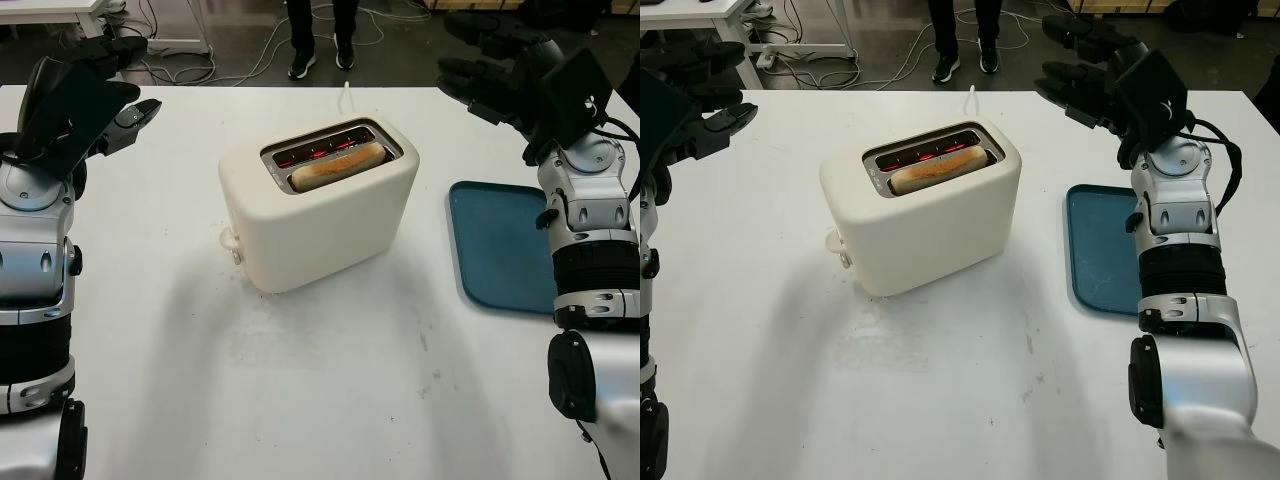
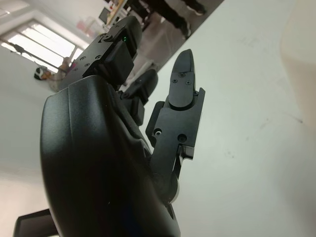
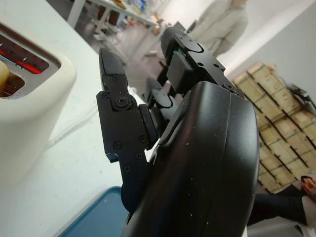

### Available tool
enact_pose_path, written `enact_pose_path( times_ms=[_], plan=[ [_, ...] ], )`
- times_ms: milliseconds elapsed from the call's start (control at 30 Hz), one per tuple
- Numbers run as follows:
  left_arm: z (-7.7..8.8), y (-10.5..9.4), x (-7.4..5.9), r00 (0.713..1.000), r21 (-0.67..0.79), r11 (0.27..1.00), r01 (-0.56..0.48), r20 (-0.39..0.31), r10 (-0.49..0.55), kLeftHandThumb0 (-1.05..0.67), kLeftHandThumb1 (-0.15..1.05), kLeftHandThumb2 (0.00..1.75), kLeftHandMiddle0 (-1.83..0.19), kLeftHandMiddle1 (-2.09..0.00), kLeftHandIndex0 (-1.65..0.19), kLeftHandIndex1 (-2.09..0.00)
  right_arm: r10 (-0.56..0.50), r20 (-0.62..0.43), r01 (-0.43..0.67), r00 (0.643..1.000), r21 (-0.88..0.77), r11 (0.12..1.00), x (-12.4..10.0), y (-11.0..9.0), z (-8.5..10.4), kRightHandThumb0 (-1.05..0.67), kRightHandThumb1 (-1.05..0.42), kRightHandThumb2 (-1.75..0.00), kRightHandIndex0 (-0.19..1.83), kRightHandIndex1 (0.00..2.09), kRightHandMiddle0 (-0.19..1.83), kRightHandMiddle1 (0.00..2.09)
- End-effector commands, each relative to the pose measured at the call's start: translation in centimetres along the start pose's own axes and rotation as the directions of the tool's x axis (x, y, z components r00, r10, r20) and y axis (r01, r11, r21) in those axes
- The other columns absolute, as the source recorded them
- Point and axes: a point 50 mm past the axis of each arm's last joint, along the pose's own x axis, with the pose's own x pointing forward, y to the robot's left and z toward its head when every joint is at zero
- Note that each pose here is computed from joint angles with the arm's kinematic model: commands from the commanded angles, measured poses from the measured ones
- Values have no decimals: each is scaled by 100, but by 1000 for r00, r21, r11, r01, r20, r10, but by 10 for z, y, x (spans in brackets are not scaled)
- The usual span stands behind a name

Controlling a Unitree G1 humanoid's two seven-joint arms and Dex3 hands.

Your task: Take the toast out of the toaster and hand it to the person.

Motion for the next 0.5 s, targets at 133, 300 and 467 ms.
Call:
enact_pose_path(
  times_ms=[133,300,467],
  plan=[
    [5,-9,-4,999,6,1000,15,29,-16,-20,92,22,-29,-72,-55,-4,8,-48,-8,999,-3,1000,-4,1,-11,-28,-92,-7,52,0,51,0],
    [6,-18,-5,999,82,996,34,25,-37,-25,92,21,-33,-76,-58,-6,21,-50,-21,999,-12,1000,-5,6,-14,-28,-92,-6,52,1,48,0],
    [4,-22,-5,999,85,996,39,25,-41,-26,92,22,-34,-78,-59,-6,36,-52,-37,998,-25,999,-7,7,-18,-30,-92,-7,56,3,50,1]
  ],
)
